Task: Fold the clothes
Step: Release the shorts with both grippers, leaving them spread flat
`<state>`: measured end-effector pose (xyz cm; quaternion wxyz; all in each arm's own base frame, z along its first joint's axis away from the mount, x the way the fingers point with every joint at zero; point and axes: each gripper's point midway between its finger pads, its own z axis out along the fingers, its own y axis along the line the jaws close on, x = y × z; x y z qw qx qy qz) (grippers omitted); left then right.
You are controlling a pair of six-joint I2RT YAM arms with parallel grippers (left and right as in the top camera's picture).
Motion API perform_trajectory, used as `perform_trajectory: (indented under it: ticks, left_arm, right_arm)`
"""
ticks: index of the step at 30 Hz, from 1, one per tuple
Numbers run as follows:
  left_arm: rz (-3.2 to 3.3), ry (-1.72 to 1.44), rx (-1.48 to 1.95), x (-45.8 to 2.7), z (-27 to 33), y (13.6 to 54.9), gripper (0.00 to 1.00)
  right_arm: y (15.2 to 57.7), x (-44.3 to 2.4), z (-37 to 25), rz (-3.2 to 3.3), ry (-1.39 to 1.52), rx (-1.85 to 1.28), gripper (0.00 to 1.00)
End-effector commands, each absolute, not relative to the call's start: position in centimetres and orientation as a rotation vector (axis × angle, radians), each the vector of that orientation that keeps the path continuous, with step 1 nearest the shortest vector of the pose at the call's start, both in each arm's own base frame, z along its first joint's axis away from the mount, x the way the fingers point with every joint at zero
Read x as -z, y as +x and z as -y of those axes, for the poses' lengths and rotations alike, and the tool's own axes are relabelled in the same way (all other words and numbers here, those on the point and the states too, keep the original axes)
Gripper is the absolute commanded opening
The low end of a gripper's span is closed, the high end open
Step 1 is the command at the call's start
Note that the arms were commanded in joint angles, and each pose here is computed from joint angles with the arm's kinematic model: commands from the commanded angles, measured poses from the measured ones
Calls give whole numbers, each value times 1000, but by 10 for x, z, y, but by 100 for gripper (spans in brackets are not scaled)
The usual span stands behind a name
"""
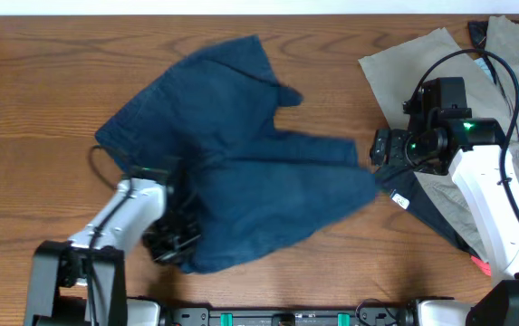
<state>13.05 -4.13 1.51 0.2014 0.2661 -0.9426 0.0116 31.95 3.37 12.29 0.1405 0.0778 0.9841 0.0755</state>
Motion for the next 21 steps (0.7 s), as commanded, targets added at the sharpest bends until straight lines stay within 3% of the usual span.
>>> perform_trajectory:
  ticks: [1, 5, 10, 21]
  left_arm:
    - [2679, 802, 113, -25, -5, 145, 6]
    - [2650, 1000, -48, -30, -12, 161, 7]
    - [2690, 1093, -113, -25, -22, 179, 8]
    - [2904, 1189, -167, -21, -41, 235, 7]
  right_arm:
    - [323, -128, -55, -2831, 136, -367, 93]
    - [331, -134, -101, -2772, -33, -587, 89]
    - [340, -119, -139, -2771, -116, -623, 91]
    - [407, -69, -202, -2658, 170, -800, 84]
